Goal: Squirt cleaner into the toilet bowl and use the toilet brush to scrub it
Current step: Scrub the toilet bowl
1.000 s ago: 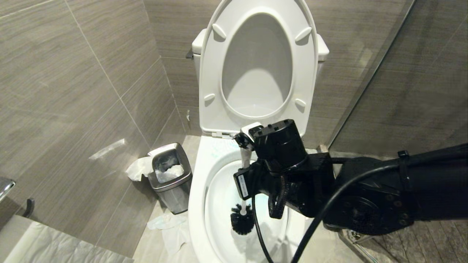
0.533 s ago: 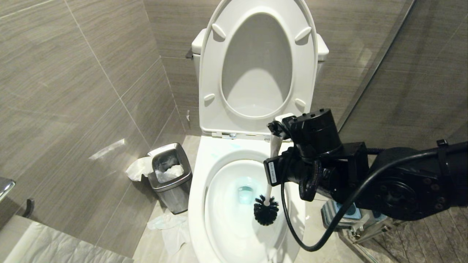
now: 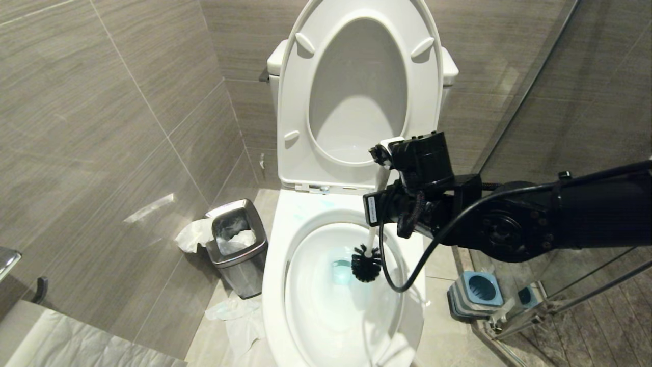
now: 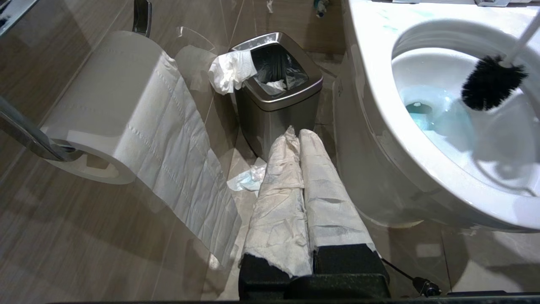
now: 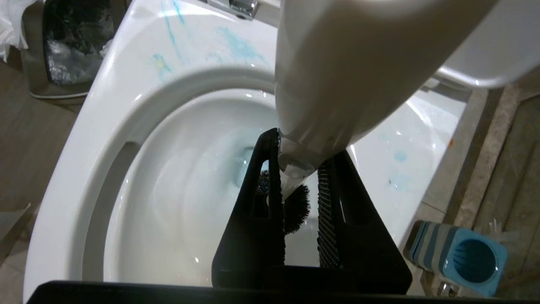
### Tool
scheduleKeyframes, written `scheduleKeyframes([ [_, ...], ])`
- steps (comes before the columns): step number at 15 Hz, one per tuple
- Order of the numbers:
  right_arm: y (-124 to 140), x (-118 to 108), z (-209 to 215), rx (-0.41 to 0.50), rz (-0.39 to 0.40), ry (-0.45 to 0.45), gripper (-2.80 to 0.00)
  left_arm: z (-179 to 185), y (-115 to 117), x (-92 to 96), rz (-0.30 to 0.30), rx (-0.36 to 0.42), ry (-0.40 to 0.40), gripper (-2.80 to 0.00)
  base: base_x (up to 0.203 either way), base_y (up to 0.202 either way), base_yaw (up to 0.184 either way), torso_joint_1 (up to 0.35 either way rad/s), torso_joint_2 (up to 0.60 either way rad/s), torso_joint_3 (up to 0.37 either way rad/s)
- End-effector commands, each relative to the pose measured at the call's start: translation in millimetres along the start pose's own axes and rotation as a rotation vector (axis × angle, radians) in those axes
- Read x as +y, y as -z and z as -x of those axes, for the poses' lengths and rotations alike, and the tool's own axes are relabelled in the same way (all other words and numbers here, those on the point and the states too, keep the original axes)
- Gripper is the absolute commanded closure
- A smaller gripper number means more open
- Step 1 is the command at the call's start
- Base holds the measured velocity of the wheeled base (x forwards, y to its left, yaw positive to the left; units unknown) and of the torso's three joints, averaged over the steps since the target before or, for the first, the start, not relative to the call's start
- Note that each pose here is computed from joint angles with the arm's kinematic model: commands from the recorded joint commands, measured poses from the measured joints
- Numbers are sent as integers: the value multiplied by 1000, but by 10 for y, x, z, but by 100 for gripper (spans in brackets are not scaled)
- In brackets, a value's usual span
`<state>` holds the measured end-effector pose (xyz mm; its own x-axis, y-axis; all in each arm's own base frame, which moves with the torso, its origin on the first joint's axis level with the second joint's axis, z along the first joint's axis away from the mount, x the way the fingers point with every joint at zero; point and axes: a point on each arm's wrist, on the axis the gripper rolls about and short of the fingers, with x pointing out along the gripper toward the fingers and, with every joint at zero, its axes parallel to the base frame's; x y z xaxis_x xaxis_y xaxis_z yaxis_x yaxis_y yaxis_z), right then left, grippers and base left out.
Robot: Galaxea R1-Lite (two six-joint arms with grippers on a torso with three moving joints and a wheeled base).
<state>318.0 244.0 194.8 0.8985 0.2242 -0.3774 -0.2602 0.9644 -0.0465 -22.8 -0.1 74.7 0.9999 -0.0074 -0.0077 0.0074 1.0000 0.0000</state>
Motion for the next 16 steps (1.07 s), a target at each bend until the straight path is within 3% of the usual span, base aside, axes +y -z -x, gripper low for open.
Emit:
scheduleKeyframes([
  [1, 66, 130, -319, 9, 10, 7, 0, -1, 4, 0, 0, 2, 0, 0, 0, 0, 0, 0, 0, 0],
  [7, 30, 466, -540, -37, 44, -33, 0, -1, 4, 0, 0, 2, 0, 0, 0, 0, 0, 0, 0, 0],
  [12, 109, 827, -345, -35, 61, -120, 0, -1, 4, 0, 0, 2, 0, 0, 0, 0, 0, 0, 0, 0],
  [16, 188, 932, -66, -9, 85, -168, 0, -1, 4, 0, 0, 2, 0, 0, 0, 0, 0, 0, 0, 0],
])
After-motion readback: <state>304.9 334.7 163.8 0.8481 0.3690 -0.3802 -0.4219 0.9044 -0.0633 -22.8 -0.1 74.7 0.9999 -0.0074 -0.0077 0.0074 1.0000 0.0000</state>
